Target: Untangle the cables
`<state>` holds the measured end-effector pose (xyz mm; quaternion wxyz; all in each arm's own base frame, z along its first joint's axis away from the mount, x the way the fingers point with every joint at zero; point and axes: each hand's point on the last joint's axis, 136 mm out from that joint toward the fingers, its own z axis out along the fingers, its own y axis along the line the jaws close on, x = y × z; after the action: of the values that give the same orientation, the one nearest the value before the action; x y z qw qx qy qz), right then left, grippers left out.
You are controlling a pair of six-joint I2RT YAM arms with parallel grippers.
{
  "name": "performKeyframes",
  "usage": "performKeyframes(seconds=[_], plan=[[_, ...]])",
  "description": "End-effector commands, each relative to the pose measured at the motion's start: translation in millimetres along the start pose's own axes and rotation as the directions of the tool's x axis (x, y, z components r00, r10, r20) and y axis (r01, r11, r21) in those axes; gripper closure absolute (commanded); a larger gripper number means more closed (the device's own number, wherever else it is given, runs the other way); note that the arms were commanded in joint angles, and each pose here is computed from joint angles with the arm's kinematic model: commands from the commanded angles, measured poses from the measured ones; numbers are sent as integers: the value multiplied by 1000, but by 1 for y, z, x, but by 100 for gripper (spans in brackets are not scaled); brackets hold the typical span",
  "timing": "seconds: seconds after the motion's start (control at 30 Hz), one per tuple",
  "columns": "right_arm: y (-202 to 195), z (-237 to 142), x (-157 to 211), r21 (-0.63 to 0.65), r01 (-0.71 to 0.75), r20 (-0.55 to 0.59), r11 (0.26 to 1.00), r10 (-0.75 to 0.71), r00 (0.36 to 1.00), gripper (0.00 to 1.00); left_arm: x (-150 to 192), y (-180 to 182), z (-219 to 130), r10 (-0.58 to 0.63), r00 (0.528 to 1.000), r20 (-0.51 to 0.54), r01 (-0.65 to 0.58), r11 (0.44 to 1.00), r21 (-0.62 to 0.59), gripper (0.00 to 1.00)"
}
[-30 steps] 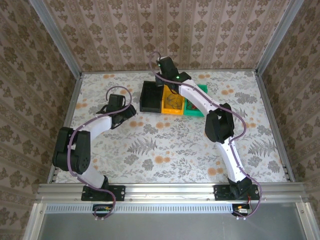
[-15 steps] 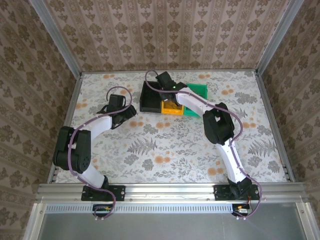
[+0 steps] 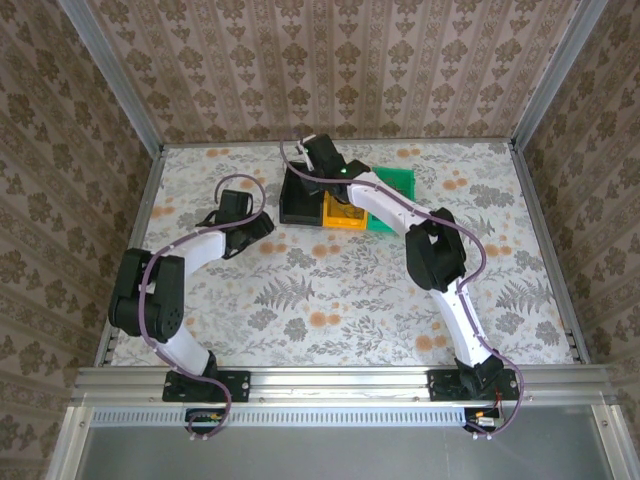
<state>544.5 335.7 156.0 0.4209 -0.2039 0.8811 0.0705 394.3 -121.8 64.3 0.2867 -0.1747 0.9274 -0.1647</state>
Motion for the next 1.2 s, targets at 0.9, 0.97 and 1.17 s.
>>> performKeyframes(seconds=[0.9, 0.97, 1.17], plan=[[-9, -47, 24, -77, -134, 54, 988, 138, 989, 100, -9, -17, -3, 13, 1000, 11, -13, 1000, 26, 37], [-11, -44, 11, -86, -147, 76, 985, 154, 985, 100, -7, -15, -4, 13, 1000, 9, -13, 1000, 22, 37], [-20, -32, -52, -173, -257, 187, 951, 288, 939, 100, -6, -15, -4, 14, 1000, 8, -14, 1000, 23, 37]])
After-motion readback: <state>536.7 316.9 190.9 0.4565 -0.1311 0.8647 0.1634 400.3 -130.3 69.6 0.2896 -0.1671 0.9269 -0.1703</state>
